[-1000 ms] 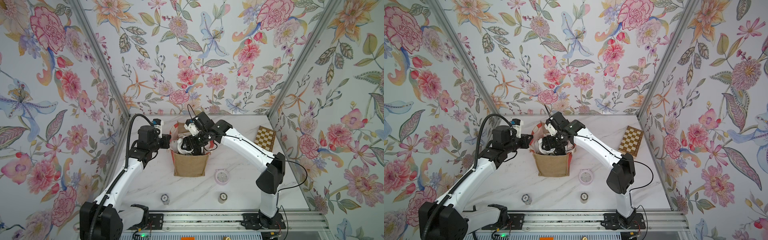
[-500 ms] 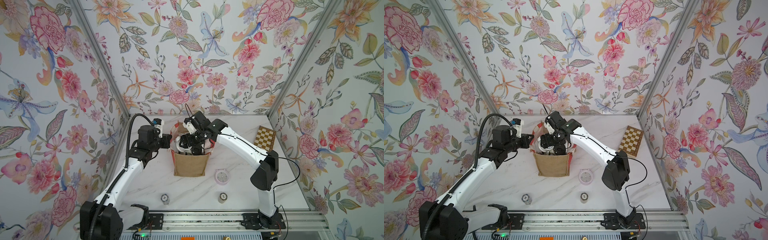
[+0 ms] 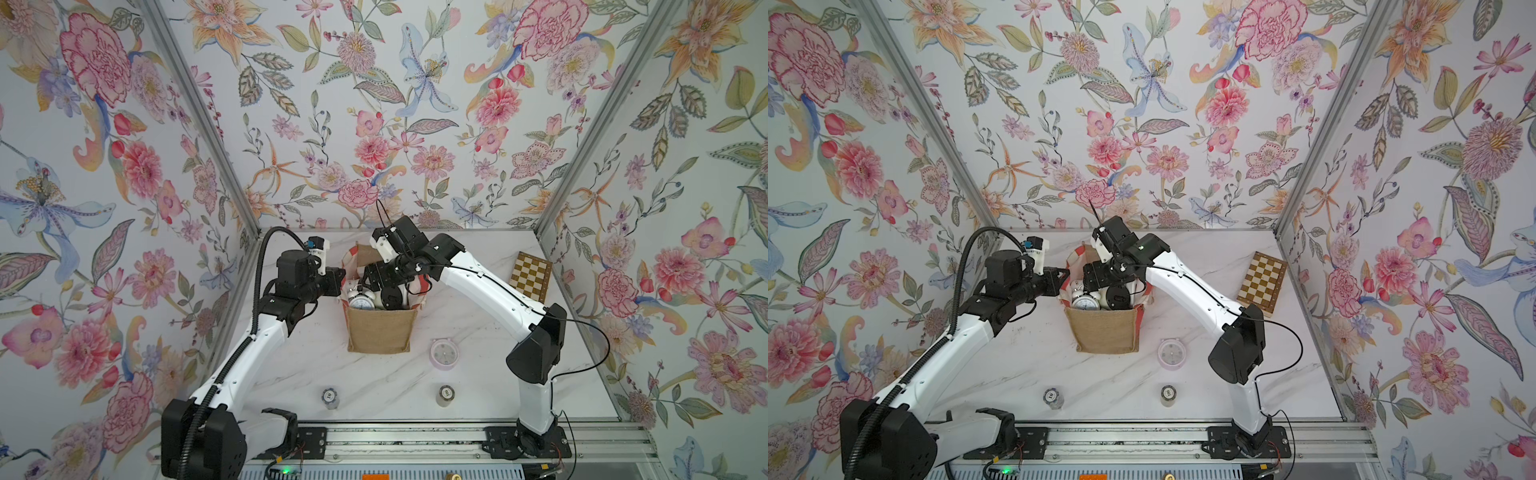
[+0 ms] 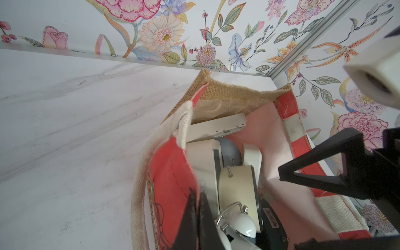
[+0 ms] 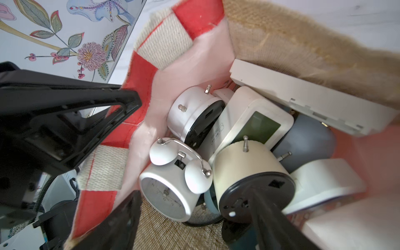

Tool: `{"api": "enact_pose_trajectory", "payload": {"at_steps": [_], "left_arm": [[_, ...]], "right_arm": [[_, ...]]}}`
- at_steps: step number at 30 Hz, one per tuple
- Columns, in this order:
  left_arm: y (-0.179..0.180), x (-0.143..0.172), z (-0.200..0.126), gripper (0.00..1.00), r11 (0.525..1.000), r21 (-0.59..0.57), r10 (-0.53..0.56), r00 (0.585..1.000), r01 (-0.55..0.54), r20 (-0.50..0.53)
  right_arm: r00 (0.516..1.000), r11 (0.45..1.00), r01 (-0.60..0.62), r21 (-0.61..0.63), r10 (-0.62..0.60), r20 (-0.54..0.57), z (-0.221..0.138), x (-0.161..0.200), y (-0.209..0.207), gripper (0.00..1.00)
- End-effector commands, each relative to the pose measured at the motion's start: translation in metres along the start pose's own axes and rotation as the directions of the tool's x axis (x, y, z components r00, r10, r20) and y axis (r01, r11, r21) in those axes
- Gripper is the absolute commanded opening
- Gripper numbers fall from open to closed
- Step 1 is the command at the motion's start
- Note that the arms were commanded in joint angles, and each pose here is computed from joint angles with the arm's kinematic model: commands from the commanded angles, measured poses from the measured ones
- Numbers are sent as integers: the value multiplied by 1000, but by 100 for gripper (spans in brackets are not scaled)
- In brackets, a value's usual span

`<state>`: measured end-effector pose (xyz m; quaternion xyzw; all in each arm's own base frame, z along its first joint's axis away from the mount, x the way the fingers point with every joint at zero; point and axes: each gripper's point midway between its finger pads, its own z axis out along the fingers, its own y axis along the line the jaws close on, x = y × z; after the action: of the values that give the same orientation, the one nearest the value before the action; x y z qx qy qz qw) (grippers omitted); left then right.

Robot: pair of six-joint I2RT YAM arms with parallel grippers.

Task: Put the alarm clock into the canvas bag
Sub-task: Place the alarm at the canvas bag.

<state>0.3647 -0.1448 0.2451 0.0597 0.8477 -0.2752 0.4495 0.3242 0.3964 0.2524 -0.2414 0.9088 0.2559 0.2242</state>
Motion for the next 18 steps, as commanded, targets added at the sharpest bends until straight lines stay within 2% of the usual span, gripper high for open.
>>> {"api": "enact_pose_trajectory", "payload": {"at_steps": [1,10,18], "left_arm": [[-32,-47,-11,0,991,119,45,985,-66,166],[-27,-42,-1,0,991,121,34,989,-52,147],[-27,-36,9,0,989,147,10,992,-28,123]], "right_arm": [[999,1000,1,32,-2,33,-24,-3,-11,77],[995,987,-73,145,62,79,-63,11,-68,75],[978,939,-204,277,180,110,-100,52,-134,75]]}}
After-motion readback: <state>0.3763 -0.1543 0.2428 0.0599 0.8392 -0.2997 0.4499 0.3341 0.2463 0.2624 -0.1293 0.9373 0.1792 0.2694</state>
